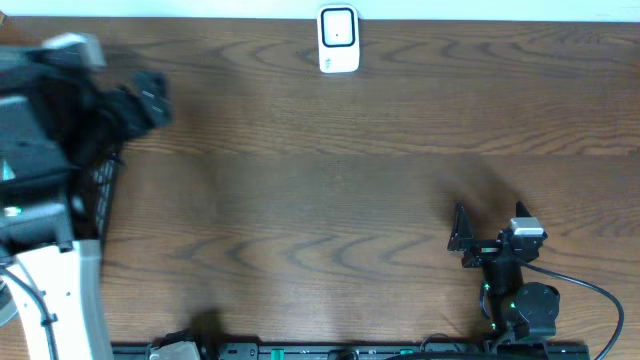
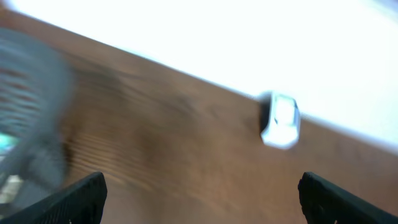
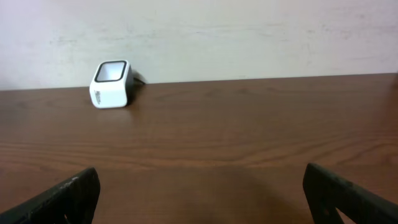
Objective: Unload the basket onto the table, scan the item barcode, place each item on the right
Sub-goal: 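Move the left gripper over the basket and lower into it, then grasp the cream snack bag in the basket with the left gripper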
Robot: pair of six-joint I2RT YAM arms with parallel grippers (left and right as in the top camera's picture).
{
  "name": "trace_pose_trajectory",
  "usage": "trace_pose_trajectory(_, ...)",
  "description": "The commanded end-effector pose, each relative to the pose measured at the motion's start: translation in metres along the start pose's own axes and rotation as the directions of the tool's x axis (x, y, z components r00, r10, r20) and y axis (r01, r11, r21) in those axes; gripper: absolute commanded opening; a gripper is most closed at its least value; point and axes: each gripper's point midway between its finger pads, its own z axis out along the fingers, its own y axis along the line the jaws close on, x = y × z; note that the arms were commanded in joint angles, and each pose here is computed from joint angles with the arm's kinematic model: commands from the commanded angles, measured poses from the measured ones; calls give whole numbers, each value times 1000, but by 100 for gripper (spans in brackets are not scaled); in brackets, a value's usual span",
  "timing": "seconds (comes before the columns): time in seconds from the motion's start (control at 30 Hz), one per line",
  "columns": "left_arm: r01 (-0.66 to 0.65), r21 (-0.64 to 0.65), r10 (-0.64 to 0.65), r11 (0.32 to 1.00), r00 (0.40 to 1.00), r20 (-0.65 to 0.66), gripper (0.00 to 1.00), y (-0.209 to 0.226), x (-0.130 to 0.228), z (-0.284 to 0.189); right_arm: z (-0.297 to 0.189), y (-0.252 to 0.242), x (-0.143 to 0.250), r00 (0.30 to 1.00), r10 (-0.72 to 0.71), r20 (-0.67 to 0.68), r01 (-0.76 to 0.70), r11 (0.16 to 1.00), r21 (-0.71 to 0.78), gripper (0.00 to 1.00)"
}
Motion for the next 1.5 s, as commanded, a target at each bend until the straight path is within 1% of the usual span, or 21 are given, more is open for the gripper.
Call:
trace_pose_trajectory(0.0, 252, -124, -236, 960, 963, 129, 98, 55, -42, -17, 0, 3, 1, 1000, -13, -1, 13, 1000, -11, 99)
trace_pose_trajectory(0.03, 381, -192, -345, 905, 918, 195, 98, 91, -49, -27, 0, 3, 1, 1000, -13, -1, 13, 1000, -11, 99)
trace_pose_trajectory(0.07, 468, -241, -414, 850, 877, 243, 98, 115, -49, -34, 0, 3, 1, 1000, -13, -1, 13, 1000, -11, 99)
trace_pose_trajectory(0.1, 561, -303, -480, 771, 823, 303, 98, 143, -45, -44, 0, 3, 1, 1000, -13, -1, 13, 1000, -11, 99)
trace_pose_trajectory(0.13, 627, -358, -522, 692, 777, 352, 98, 167, -38, -53, 0, 3, 1, 1000, -13, -1, 13, 1000, -11, 99)
trace_pose_trajectory(0.2, 704, -448, -560, 551, 710, 428, 98, 202, -22, -69, 0, 3, 1, 1000, -13, -1, 13, 1000, -11, 99)
trace_pose_trajectory(0.23, 724, -496, -565, 478, 686, 457, 98, 221, -11, -77, 0, 3, 1, 1000, -13, -1, 13, 1000, -11, 99)
trace_pose_trajectory(0.27, 731, -528, -569, 433, 676, 469, 98, 233, -2, -80, 0, 3, 1, 1000, -13, -1, 13, 1000, -11, 99)
trace_pose_trajectory(0.33, 739, -566, -590, 366, 654, 473, 98, 252, 14, -79, 0, 3, 1, 1000, -13, -1, 13, 1000, -11, 99)
trace_pose_trajectory(0.5, 719, -642, -654, 266, 624, 427, 98, 285, 50, -62, 0, 3, 1, 1000, -13, -1, 13, 1000, -11, 99)
trace_pose_trajectory(0.6, 682, -704, -711, 196, 593, 377, 98, 304, 79, -53, 0, 3, 1, 1000, -13, -1, 13, 1000, -11, 99)
trace_pose_trajectory(0.7, 635, -753, -744, 175, 586, 322, 98, 319, 99, -45, 0, 3, 1, 1000, -13, -1, 13, 1000, -11, 99)
trace_pose_trajectory(0.73, 616, -772, -762, 158, 573, 301, 98, 326, 110, -40, 0, 3, 1, 1000, -13, -1, 13, 1000, -11, 99)
trace_pose_trajectory(0.87, 575, -804, -793, 152, 557, 249, 98, 339, 130, -28, 0, 3, 1, 1000, -13, -1, 13, 1000, -11, 99)
trace_pose_trajectory(1.0, 538, -830, -818, 145, 538, 205, 98, 344, 155, -19, 0, 3, 1, 1000, -13, -1, 13, 1000, -11, 99)
trace_pose_trajectory(1.07, 525, -840, -830, 137, 523, 191, 98, 346, 172, -14, 0, 3, 1, 1000, -13, -1, 13, 1000, -11, 99)
trace_pose_trajectory(1.17, 516, -846, -837, 132, 515, 184, 98, 348, 189, -10, 0, 3, 1, 1000, -13, -1, 13, 1000, -11, 99)
trace_pose_trajectory(1.27, 515, -837, -837, 186, 529, 139, 98, 348, 196, 0, 0, 3, 1, 1000, -13, -1, 13, 1000, -11, 99)
trace_pose_trajectory(1.37, 524, -829, -847, 193, 516, 128, 98, 345, 199, 3, 0, 3, 1, 1000, -13, -1, 13, 1000, -11, 99)
trace_pose_trajectory(1.47, 510, -835, -847, 206, 521, 109, 98, 345, 203, 3, 0, 3, 1, 1000, -13, -1, 13, 1000, -11, 99)
